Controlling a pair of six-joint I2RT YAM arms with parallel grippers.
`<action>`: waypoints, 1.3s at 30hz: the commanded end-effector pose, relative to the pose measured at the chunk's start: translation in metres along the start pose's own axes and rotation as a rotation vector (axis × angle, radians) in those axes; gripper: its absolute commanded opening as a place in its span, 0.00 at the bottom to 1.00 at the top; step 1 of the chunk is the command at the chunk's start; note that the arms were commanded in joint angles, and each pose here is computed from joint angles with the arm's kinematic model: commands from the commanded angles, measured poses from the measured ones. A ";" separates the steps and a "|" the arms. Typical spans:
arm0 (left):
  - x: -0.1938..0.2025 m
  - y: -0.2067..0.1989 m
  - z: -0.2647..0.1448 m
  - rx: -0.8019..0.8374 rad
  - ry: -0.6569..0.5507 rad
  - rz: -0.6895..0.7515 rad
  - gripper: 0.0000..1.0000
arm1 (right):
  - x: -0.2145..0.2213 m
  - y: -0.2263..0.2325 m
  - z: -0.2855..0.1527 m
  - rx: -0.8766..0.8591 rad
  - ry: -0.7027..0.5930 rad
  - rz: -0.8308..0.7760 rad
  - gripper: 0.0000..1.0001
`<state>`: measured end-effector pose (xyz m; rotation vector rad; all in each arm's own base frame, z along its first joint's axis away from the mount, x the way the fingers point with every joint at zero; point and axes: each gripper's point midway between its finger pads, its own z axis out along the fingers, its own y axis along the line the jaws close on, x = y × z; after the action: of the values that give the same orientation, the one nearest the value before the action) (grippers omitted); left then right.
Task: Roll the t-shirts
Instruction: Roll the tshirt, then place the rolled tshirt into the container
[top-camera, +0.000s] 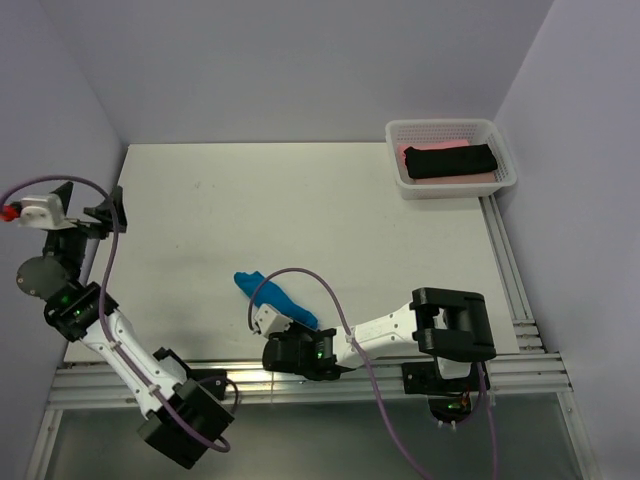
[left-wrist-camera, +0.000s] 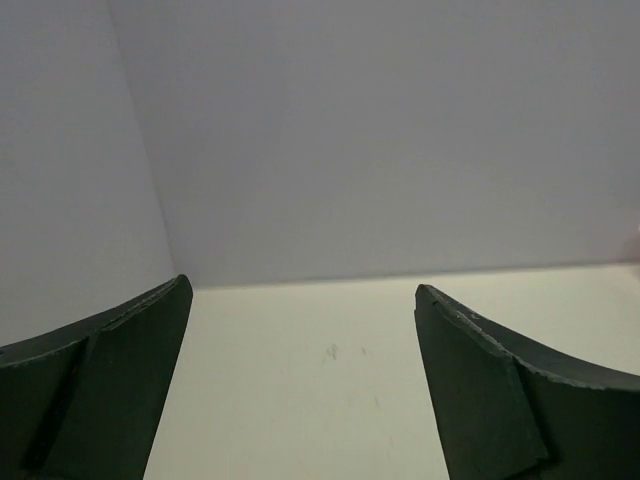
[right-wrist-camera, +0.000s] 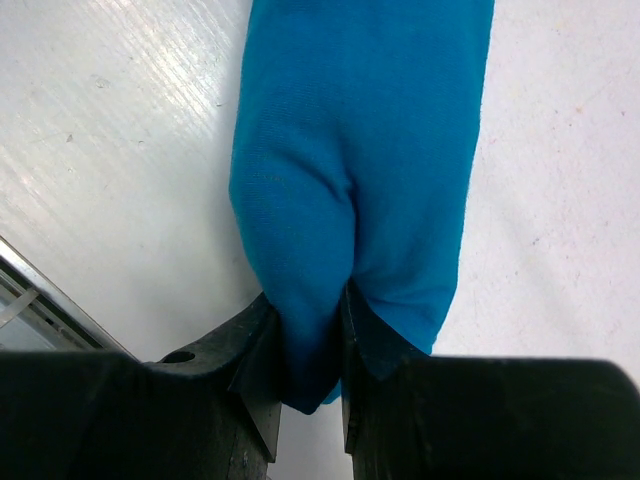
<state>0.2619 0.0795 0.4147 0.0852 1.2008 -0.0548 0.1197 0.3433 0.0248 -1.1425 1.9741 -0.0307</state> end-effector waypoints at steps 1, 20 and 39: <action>0.068 0.003 -0.002 0.067 0.135 0.134 0.99 | 0.027 0.007 -0.001 -0.051 0.085 -0.005 0.00; 0.292 -0.122 -0.094 0.787 0.665 0.246 1.00 | 0.028 0.013 -0.004 -0.107 0.089 0.032 0.00; 0.290 -0.194 -0.140 1.272 0.323 0.509 1.00 | 0.022 0.014 -0.004 -0.149 0.103 0.050 0.00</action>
<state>0.2284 -0.0794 0.0763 1.4751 1.4633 -0.3109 0.1198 0.3442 0.0251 -1.1449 2.0222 0.0352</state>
